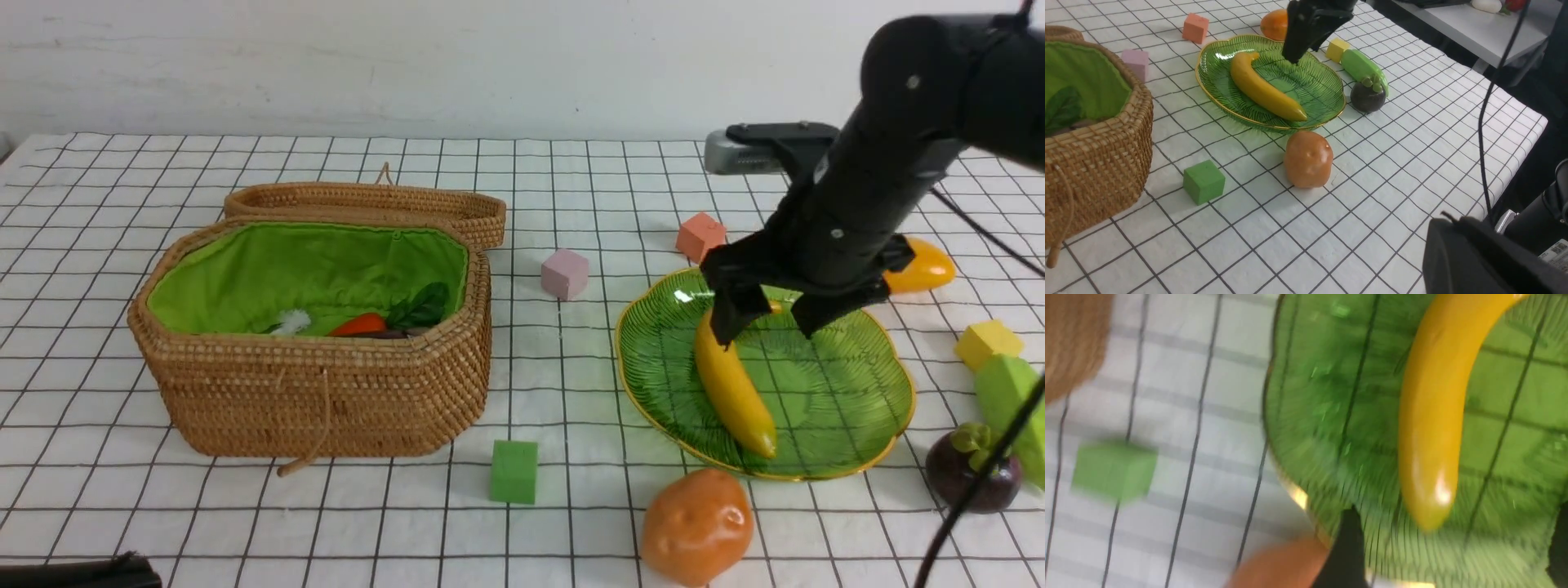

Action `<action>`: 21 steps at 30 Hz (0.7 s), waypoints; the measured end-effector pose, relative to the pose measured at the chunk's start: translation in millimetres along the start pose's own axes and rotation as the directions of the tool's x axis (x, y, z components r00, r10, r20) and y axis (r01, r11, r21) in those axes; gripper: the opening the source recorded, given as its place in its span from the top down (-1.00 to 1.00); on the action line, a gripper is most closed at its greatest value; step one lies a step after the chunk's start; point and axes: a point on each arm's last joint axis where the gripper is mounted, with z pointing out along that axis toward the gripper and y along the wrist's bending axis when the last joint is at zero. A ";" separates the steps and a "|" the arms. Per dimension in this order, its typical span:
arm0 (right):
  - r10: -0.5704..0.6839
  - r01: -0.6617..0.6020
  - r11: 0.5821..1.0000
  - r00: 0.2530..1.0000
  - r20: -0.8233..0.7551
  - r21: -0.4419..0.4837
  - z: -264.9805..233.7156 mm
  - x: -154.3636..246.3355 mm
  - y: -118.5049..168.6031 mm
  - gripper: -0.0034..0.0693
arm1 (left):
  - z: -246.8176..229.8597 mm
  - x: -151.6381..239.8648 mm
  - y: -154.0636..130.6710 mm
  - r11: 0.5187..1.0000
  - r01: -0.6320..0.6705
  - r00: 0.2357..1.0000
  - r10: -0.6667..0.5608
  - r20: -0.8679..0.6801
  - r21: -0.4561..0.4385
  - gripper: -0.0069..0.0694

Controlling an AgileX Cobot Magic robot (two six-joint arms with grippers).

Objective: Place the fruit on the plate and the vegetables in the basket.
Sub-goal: Use the right arm to grab a potato and put it into the left basket

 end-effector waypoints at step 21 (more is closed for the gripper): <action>-0.964 0.966 0.257 0.254 -0.079 -0.034 52.9 99.8 83.4 -0.77 | -1.5 16.5 0.2 0.983 -0.182 0.966 0.185 -0.178 0.032 0.83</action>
